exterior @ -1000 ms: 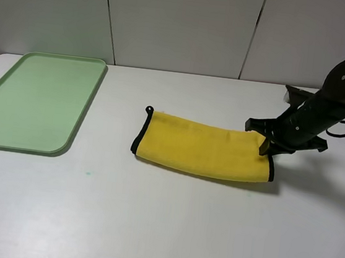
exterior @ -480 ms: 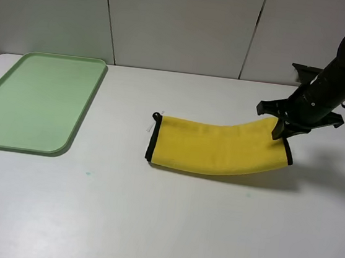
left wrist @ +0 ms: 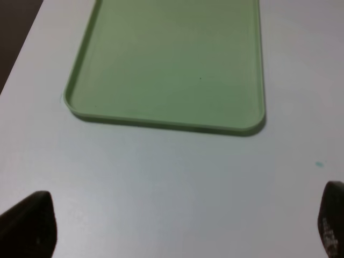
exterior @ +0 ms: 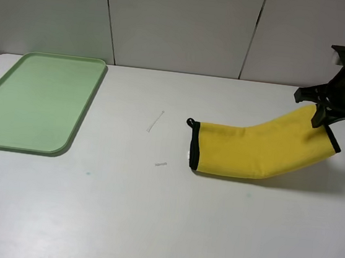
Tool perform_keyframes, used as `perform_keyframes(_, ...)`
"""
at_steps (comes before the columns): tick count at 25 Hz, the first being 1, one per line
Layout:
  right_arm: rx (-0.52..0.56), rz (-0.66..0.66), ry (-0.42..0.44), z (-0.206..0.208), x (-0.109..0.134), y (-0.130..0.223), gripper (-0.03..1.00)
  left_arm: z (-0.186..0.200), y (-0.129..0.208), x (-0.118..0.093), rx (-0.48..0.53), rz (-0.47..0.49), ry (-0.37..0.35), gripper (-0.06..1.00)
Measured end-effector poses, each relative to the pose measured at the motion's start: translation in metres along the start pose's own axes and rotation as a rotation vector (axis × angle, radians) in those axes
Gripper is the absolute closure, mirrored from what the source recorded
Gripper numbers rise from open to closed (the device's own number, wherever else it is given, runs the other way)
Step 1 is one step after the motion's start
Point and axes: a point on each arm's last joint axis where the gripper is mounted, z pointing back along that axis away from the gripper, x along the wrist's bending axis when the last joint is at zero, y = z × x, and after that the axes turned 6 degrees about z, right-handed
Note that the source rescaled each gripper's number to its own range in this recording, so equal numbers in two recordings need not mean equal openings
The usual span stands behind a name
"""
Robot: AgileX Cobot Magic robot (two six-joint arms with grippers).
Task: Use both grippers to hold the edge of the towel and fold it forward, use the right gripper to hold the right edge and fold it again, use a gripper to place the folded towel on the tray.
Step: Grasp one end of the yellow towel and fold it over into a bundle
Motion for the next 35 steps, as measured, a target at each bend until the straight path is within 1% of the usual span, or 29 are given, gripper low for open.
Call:
perform_keyframes(3,0.016,0.004,0.002,0.003,0.000,0.000,0.97,0.000,0.000,0.000,0.000,0.000,0.000,-0.03)
perform_keyframes(6,0.032,0.010,-0.006,0.004,0.005,0.000,0.97,0.000,0.000,0.000,0.000,0.000,0.000,-0.03)
perform_keyframes(13,0.032,0.033,-0.077,0.007,0.039,-0.004,0.97,0.000,0.000,0.000,0.000,0.000,0.000,-0.03)
perform_keyframes(14,0.032,0.033,-0.077,0.007,0.039,-0.004,0.97,0.000,0.000,0.000,0.000,0.000,0.000,-0.03)
perform_keyframes(23,-0.019,0.078,-0.181,0.013,0.087,-0.009,0.97,0.000,0.000,0.000,0.000,0.000,0.000,-0.03)
perform_keyframes(35,-0.110,0.115,-0.248,0.018,0.131,-0.012,0.97,0.000,0.000,0.000,0.000,0.000,0.000,-0.03)
